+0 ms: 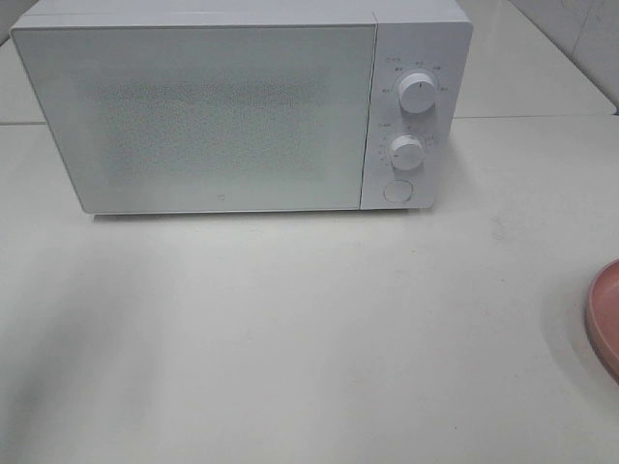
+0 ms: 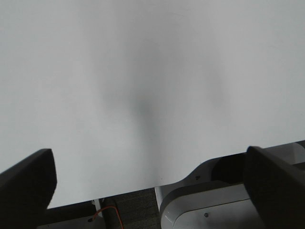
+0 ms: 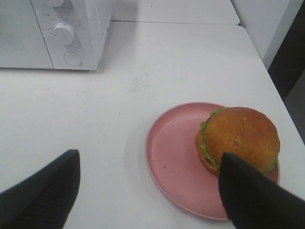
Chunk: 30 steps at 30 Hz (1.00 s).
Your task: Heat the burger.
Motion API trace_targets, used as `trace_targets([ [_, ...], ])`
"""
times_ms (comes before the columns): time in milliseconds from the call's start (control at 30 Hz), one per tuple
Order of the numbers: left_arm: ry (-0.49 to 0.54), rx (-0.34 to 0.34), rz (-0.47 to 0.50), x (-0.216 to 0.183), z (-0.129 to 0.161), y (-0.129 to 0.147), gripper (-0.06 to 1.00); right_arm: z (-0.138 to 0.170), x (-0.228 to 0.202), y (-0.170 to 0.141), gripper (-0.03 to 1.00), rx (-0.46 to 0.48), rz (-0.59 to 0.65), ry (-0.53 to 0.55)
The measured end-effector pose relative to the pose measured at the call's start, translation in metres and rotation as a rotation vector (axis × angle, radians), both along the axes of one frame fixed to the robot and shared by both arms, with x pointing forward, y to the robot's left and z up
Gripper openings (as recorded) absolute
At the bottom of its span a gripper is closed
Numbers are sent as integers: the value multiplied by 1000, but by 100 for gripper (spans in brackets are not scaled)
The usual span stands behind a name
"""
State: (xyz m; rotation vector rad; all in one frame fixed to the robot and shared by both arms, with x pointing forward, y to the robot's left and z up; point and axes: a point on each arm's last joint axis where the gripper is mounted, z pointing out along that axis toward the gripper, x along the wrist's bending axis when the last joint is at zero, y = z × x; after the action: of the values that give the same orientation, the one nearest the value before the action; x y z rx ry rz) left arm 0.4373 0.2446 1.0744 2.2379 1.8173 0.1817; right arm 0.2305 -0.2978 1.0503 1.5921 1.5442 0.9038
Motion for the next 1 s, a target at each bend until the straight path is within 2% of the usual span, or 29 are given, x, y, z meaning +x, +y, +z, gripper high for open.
trace_targets([
  [133,-50,-6,80,-15,16,22,99,0,0,0,76,0,0,0],
  [300,-98,-14,86,-29,23,26,99,0,0,0,76,0,0,0],
  [467,-91,-12,85,-54,8,30,99,0,0,0,76,1,0,0],
  [633,-51,-3,83,-82,-27,34,99,0,0,0,76,1,0,0],
  [733,-49,-3,83,-90,-37,36,99,0,0,0,76,1,0,0],
  [867,-112,-16,85,-106,-48,38,99,0,0,0,76,1,0,0],
  [933,-140,-21,83,-108,-46,38,99,0,0,0,76,1,0,0],
  [1000,-213,-35,83,-117,-40,40,99,0,0,0,76,1,0,0],
])
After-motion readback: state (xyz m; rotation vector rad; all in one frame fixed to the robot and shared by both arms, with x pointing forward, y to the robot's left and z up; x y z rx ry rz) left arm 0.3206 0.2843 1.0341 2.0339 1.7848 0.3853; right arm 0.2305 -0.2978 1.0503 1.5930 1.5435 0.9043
